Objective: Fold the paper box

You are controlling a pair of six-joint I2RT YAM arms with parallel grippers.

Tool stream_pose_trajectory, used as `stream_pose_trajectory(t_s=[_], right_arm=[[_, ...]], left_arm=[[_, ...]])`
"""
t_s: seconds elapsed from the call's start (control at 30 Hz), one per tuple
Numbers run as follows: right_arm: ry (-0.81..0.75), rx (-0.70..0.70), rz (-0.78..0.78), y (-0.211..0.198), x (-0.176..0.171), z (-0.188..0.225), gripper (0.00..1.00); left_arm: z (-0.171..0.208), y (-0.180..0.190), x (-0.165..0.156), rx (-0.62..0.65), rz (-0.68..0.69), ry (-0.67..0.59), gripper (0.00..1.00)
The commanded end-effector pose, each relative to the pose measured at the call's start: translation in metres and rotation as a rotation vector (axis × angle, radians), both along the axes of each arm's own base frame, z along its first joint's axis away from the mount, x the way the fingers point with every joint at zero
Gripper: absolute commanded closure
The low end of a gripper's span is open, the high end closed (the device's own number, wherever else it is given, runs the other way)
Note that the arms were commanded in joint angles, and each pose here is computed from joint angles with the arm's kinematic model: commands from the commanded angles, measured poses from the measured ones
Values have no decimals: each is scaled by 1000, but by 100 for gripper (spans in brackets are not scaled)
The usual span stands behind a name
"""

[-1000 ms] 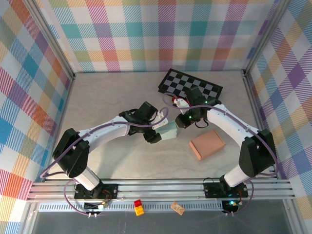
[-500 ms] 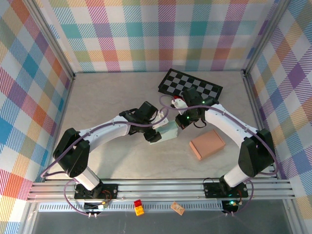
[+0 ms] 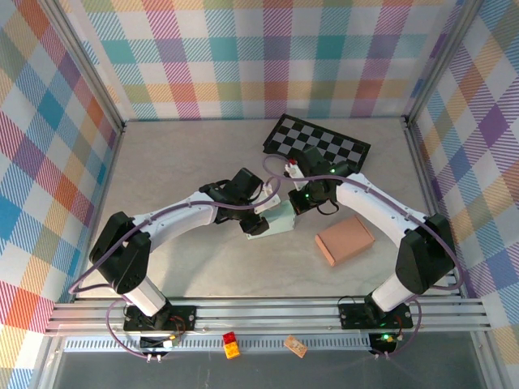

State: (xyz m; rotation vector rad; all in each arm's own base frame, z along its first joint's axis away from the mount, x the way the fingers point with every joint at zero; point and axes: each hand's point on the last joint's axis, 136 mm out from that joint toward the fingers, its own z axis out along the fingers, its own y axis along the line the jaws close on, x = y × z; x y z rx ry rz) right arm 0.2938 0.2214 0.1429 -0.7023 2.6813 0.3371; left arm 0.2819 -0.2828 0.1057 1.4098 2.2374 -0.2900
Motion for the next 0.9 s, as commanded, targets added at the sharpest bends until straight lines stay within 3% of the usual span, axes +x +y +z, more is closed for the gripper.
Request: stream_pose_trajectory(t_s=[0.0, 0.87], right_arm=[[27, 3, -118, -1, 3, 3, 100], [70, -8, -301, 2, -6, -1, 100]], left_arm=[[3, -2, 2, -17, 15, 25, 40], [2, 0, 7, -16, 68, 30, 44]])
